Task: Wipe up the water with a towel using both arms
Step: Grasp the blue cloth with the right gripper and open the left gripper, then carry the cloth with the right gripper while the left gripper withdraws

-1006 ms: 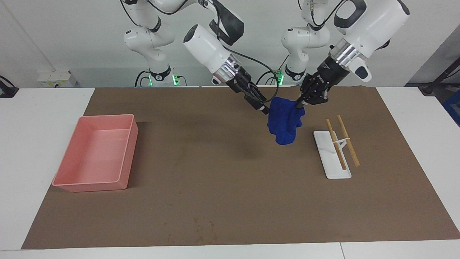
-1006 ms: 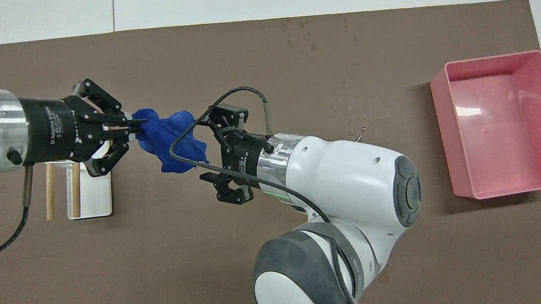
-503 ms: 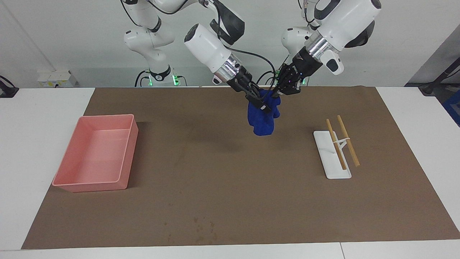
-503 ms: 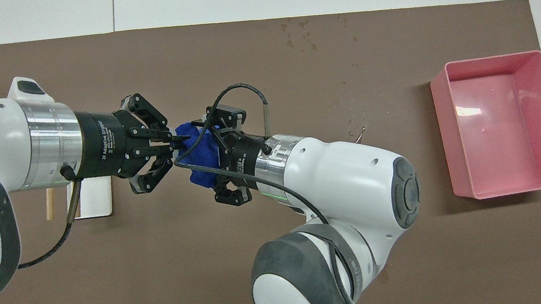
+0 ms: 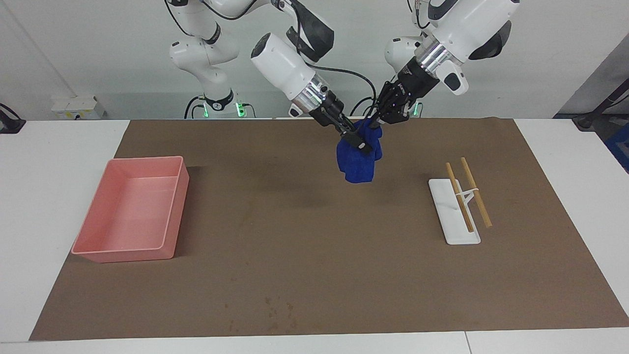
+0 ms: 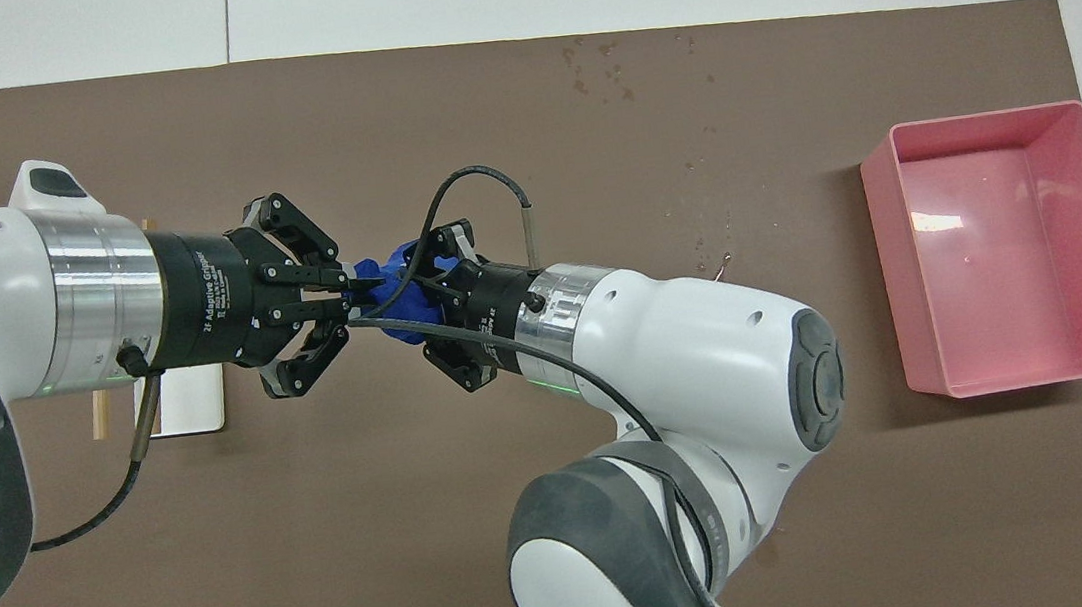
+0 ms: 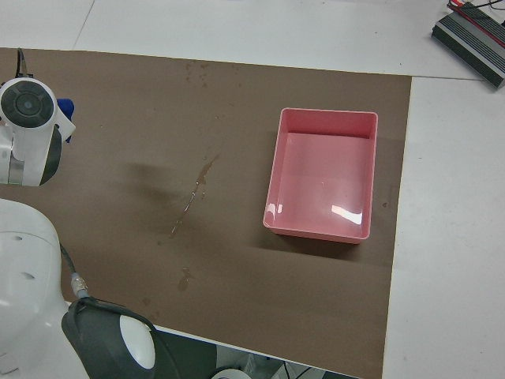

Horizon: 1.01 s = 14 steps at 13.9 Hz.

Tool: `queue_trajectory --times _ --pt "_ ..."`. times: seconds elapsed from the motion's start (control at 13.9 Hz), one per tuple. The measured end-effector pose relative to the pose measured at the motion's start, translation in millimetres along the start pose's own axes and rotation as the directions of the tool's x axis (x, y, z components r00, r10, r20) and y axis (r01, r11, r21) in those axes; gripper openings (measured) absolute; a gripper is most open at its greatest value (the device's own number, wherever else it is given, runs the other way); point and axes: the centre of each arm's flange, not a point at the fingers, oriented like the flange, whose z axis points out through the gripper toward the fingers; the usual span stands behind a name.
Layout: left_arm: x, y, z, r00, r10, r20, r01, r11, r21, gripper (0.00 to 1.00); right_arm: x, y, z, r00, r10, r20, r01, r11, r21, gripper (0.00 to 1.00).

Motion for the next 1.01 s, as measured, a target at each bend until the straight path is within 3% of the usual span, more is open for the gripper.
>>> queue_trajectory --times 0.14,0.22,0.36,0.57,0.65,0.79,0.93,1.01 --pt "1 0 0 1.000 -0.002 -0.001 0.002 1.000 0.004 0.07 0 2 1 0.998 -0.069 0.008 0.069 0.997 -0.029 0.21" --pt "1 0 1 1.000 0.005 -0.010 -0.005 1.000 0.004 0.12 3 3 2 0.992 -0.126 0.019 0.127 0.990 -0.067 0.20" --pt "0 -2 -1 0.995 0.064 -0.078 -0.064 0.998 -0.006 0.31 25 4 -1 0.959 -0.275 0.073 0.284 0.943 -0.175 0.19" --pt "-1 -4 -4 0.965 0.219 -0.147 -0.221 0.975 0.003 0.64 73 -5 -35 0.875 -0.454 0.169 0.485 0.820 -0.304 0.19" --pt "5 -2 -7 0.942 0.298 -0.157 -0.300 0.954 0.013 0.78 86 -5 -48 0.828 -0.530 0.184 0.558 0.748 -0.360 0.19" --pt "31 6 -16 0.870 0.462 -0.173 -0.462 0.886 0.040 0.98 100 2 -63 0.693 -0.679 0.244 0.696 0.542 -0.471 0.19" --pt "65 12 -22 0.771 0.602 -0.206 -0.597 0.797 0.095 1.00 104 11 -68 0.562 -0.766 0.313 0.766 0.339 -0.546 0.19" --pt "79 13 -23 0.699 0.679 -0.222 -0.665 0.732 0.144 1.00 108 14 -70 0.500 -0.791 0.353 0.785 0.241 -0.571 0.19"
